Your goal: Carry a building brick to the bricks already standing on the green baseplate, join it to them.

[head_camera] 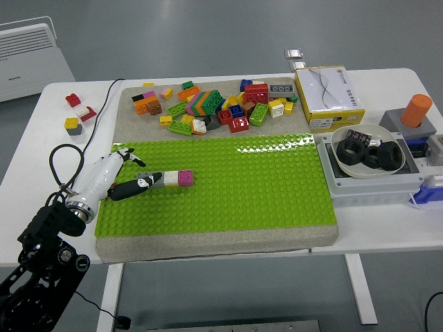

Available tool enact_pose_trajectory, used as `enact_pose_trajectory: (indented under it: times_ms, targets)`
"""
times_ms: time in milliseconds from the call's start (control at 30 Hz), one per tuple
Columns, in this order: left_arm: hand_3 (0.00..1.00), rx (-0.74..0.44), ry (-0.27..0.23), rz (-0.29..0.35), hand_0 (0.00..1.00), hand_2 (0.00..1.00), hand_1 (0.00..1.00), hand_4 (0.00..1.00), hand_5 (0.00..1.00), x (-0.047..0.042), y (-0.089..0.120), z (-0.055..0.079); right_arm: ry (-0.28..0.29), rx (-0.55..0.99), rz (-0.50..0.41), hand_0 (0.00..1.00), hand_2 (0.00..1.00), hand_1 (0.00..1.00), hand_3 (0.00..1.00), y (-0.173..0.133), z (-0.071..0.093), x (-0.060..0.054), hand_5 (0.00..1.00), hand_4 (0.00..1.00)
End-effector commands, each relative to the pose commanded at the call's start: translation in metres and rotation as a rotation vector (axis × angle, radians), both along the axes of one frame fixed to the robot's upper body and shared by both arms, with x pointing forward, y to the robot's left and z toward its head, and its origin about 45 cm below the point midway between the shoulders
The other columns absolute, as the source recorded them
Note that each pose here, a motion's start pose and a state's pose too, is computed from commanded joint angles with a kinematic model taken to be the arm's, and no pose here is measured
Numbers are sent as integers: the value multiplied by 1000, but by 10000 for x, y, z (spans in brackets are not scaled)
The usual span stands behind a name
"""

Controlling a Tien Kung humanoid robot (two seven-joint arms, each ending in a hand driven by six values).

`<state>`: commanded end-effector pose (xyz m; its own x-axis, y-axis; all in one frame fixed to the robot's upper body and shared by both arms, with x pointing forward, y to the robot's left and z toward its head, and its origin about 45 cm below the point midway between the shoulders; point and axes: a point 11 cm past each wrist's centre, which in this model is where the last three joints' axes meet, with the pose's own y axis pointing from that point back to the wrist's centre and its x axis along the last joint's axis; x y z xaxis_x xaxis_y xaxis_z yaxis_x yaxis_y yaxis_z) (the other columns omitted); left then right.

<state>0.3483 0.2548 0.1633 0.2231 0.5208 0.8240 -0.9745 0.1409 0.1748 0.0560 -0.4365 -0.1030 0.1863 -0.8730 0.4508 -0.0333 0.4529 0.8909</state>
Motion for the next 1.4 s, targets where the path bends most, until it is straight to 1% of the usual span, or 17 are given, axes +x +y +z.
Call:
enact_pose_trajectory:
  times_ms: [33, 67, 200, 233, 367, 400, 433, 467, 567, 600, 633, 933, 1000, 1033, 1400]
  targets:
    - [673, -17, -15, 1, 931, 862, 880, 820, 611, -10, -2, 18, 0, 2, 1, 673, 767, 683, 819, 10, -3, 1, 998, 889]
    - [673, -44, -41, -1, 931, 862, 880, 820, 611, -31, -12, 50, 1, 5, 4, 673, 767, 683, 819, 34, -13, -1, 998, 889]
    - [673, -104, -115, -13, 931, 862, 880, 820, 611, -77, -32, 145, 5, 15, 10, 673, 767, 683, 819, 102, -38, -14, 998, 889]
    - [697, -120, -135, -17, 834, 764, 770, 784, 510, -84, -36, 171, 5, 17, 12, 676, 766, 681, 816, 115, -43, -15, 998, 889]
    - [697, -188, -201, -25, 834, 764, 770, 784, 510, -108, -43, 250, 6, 26, 13, 676, 766, 681, 816, 174, -63, -18, 998, 889]
    - [697, -199, -211, -26, 834, 764, 770, 784, 510, -113, -45, 258, 6, 27, 13, 676, 766, 681, 816, 182, -66, -19, 998, 889]
    - [690, -216, -223, -29, 730, 700, 678, 763, 456, -124, -49, 266, 6, 29, 10, 677, 764, 681, 816, 190, -69, -23, 998, 886]
    - [690, -231, -233, -30, 730, 700, 678, 763, 456, -136, -54, 268, 6, 30, 7, 677, 764, 681, 816, 194, -70, -26, 998, 886]
    - [690, -251, -239, -33, 730, 700, 678, 763, 456, -157, -68, 250, 4, 29, 2, 677, 764, 681, 816, 191, -69, -25, 998, 886]
    - [690, -254, -237, -34, 730, 700, 678, 763, 456, -161, -75, 238, 3, 29, 1, 677, 764, 681, 816, 186, -67, -22, 998, 886]
    - [681, -256, -232, -35, 704, 675, 641, 750, 428, -166, -84, 222, 2, 27, 0, 677, 765, 680, 816, 178, -64, -17, 998, 886]
    - [678, -268, -206, -31, 702, 670, 635, 743, 420, -191, -133, 130, -2, 9, -15, 676, 764, 683, 816, 84, -28, -2, 998, 883]
    - [678, -269, -205, -26, 702, 670, 635, 743, 420, -189, -129, 123, -3, 6, -16, 676, 764, 683, 816, 69, -23, 3, 998, 883]
    - [687, -269, -203, -24, 727, 720, 662, 740, 409, -187, -127, 120, -5, 4, -18, 675, 764, 682, 814, 60, -18, 10, 998, 876]
    - [691, -266, -201, -29, 730, 725, 667, 739, 411, -159, -143, 134, -13, 6, -27, 674, 762, 683, 812, 63, -15, 36, 998, 874]
